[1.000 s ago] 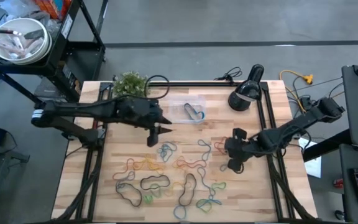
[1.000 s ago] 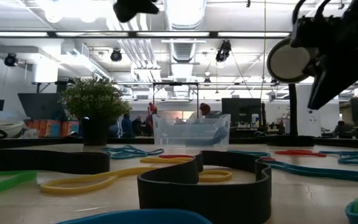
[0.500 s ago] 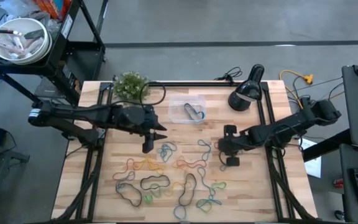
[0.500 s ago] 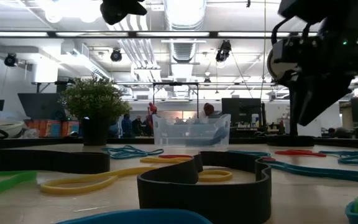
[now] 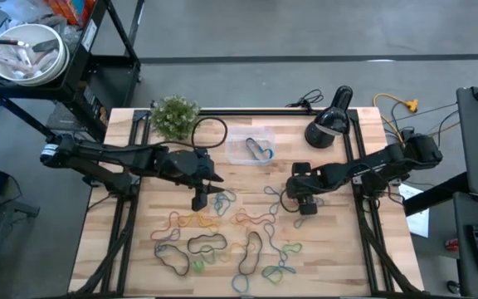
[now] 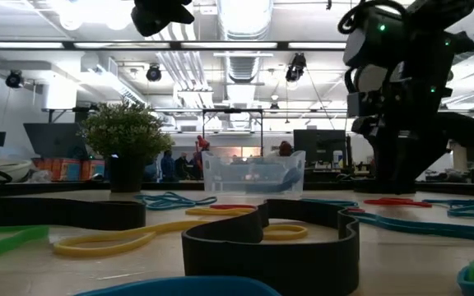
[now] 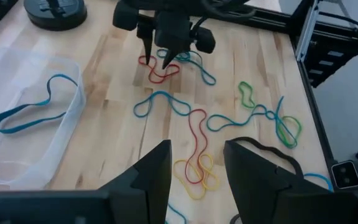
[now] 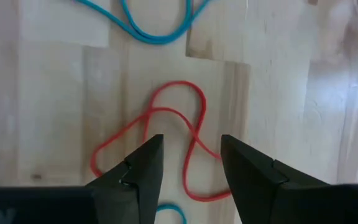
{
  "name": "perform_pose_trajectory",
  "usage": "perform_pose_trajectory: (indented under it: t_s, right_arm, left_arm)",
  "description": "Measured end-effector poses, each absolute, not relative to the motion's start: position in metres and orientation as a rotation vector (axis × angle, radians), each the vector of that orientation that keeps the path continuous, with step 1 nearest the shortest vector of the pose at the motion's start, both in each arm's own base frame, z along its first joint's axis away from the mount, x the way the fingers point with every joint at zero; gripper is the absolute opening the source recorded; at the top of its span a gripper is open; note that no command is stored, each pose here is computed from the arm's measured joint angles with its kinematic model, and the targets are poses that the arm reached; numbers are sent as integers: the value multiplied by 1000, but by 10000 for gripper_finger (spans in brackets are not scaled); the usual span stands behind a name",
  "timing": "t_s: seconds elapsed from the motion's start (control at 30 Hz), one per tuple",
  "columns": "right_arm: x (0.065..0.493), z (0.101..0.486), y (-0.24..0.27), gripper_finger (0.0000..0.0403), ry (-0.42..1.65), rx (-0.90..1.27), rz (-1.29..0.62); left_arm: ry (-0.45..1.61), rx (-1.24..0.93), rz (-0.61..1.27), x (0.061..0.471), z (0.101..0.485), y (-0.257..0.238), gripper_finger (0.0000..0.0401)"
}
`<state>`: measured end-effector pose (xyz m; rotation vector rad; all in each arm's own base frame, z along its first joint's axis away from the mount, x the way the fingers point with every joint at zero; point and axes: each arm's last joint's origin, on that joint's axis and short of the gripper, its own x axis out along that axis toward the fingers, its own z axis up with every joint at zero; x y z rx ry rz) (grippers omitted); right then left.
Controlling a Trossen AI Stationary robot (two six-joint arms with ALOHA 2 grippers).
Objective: Pick and place rubber bands into bin
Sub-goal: Put the red rubberband into the transparent bin
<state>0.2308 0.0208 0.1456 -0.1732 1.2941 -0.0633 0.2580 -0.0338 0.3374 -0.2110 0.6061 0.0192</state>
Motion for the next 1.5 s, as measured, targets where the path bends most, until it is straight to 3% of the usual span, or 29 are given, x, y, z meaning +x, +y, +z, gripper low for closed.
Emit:
perform_pose_trajectory:
  t_s: [0.77, 1.17, 1.5]
  right_arm:
    - [239, 134, 7, 105, 1344, -32, 16]
    - [240, 134, 6, 14, 1331, -11, -10]
    - [238, 145, 6, 9, 1287, 46, -53]
  left_arm:
    - [615, -237, 28, 258, 334, -34, 132]
    - [615, -238, 28, 258, 334, -34, 132]
    - [616, -237, 28, 258, 334, -34, 132]
